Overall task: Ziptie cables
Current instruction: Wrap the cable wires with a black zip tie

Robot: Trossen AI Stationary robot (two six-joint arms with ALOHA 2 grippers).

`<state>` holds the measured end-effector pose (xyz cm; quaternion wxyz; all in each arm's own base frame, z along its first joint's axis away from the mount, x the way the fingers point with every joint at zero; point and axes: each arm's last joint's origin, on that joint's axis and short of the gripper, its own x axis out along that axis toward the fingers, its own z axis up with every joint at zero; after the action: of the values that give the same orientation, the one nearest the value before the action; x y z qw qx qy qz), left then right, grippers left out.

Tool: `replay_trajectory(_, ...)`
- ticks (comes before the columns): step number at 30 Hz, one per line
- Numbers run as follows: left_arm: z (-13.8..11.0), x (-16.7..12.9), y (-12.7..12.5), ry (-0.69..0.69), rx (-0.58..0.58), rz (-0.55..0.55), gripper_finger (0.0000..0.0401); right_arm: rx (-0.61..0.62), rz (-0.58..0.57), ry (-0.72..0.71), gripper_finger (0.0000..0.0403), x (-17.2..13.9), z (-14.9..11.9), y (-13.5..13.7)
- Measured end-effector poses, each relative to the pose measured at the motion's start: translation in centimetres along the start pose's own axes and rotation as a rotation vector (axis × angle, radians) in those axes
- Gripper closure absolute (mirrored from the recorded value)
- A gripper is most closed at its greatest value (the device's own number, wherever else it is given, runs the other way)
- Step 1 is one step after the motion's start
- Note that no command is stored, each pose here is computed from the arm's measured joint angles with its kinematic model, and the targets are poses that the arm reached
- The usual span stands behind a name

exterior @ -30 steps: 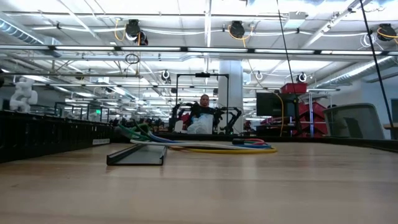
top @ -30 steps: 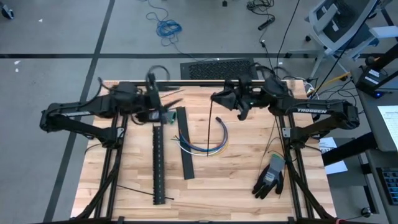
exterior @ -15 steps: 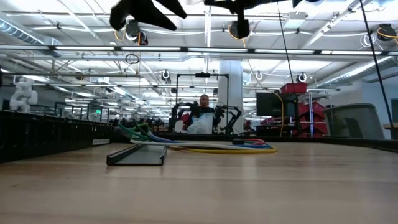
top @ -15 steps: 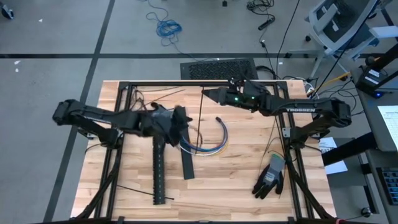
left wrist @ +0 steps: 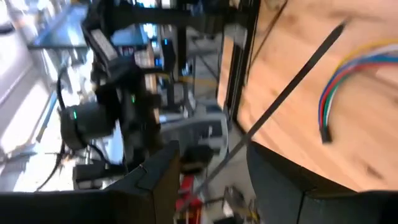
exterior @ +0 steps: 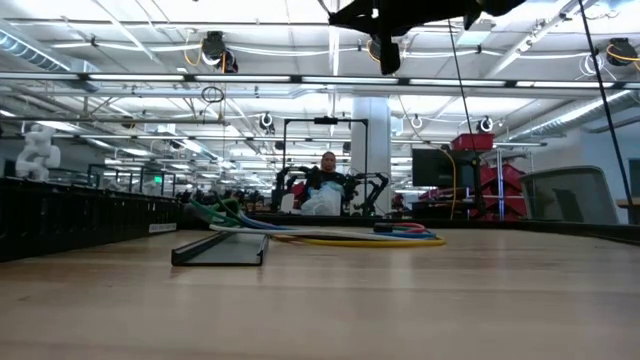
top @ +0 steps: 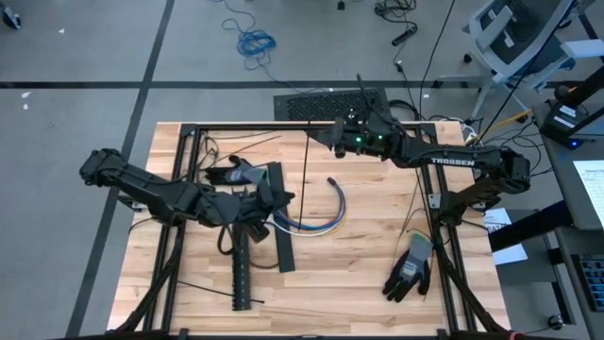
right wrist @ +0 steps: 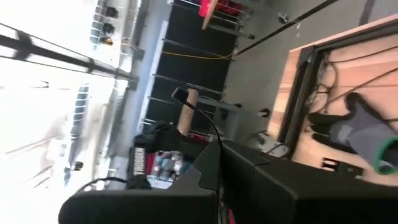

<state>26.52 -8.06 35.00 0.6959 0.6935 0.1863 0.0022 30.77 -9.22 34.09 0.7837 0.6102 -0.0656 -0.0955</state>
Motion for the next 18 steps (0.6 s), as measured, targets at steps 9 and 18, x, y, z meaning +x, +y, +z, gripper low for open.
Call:
replay_trajectory(9,0.6,1.2,-0.9,-0.040,0.042,-0.045,0.0219,0.019,0.063,0.049,0.0403,0.2,-1.6,0.7)
replay_trajectory(18,1.2,2.2,-1.5,-0.048,0.059,-0.061,0.0219,0.059,0.079,0.062,0.0403,1.5,-3.0,0.1)
